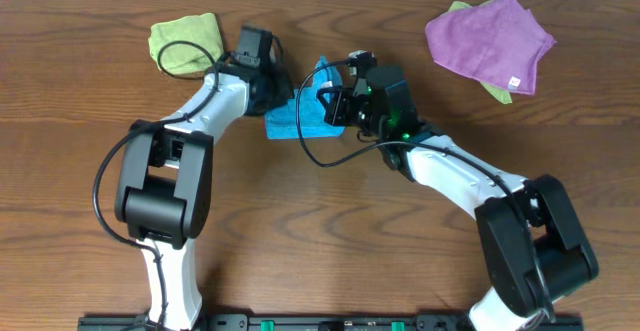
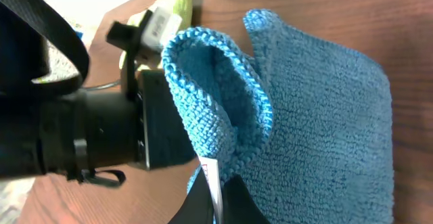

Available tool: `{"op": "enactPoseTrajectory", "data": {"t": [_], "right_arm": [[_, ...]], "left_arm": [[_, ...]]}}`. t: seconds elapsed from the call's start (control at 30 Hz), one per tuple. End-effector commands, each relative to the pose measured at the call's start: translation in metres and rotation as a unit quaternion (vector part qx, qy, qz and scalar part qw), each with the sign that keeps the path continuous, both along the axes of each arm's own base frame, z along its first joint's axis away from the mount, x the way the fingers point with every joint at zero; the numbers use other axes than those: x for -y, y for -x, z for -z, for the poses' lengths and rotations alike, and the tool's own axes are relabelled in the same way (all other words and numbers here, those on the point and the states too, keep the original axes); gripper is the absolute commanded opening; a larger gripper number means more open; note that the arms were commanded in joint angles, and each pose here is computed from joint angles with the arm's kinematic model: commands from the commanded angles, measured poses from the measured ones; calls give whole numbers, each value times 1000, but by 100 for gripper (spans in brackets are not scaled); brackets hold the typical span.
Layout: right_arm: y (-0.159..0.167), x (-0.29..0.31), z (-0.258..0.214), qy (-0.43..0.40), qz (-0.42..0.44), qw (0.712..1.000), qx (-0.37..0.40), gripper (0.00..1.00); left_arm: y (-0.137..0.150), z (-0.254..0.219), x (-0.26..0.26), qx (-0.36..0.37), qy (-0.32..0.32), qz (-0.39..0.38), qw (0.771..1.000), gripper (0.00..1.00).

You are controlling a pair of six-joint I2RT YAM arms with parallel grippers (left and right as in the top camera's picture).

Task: Fold the cloth

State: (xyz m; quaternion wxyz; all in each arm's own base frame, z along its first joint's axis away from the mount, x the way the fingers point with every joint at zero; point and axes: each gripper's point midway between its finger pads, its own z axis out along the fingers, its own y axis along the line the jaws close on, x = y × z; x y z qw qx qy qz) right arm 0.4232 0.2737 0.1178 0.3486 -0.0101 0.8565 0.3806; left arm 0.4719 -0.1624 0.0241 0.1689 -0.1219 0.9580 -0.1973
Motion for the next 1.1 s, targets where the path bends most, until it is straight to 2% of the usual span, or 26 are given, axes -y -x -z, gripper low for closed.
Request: {"op": "enactPoseTrajectory", "data": {"t": [0.0, 0.63, 1.0, 1.03, 1.07], "right_arm": [[0, -3, 3, 12, -6, 1000, 12, 1], [-10, -61, 32, 44, -67, 997, 0, 1], [-7, -76, 62, 60, -82, 994, -27, 1], [-6, -77, 63, 61, -82, 994, -28, 4], [-6, -77, 64, 61, -83, 994, -29, 13]], "left_arm": [[-22, -37, -14, 44, -1, -16, 999, 6], [-48, -94, -92, 74, -64, -64, 993, 6], [-53, -111, -115, 89, -67, -81, 990, 6], [-52, -114, -116, 91, -67, -83, 990, 5], [-53, -115, -117, 92, -66, -84, 990, 6]]}}
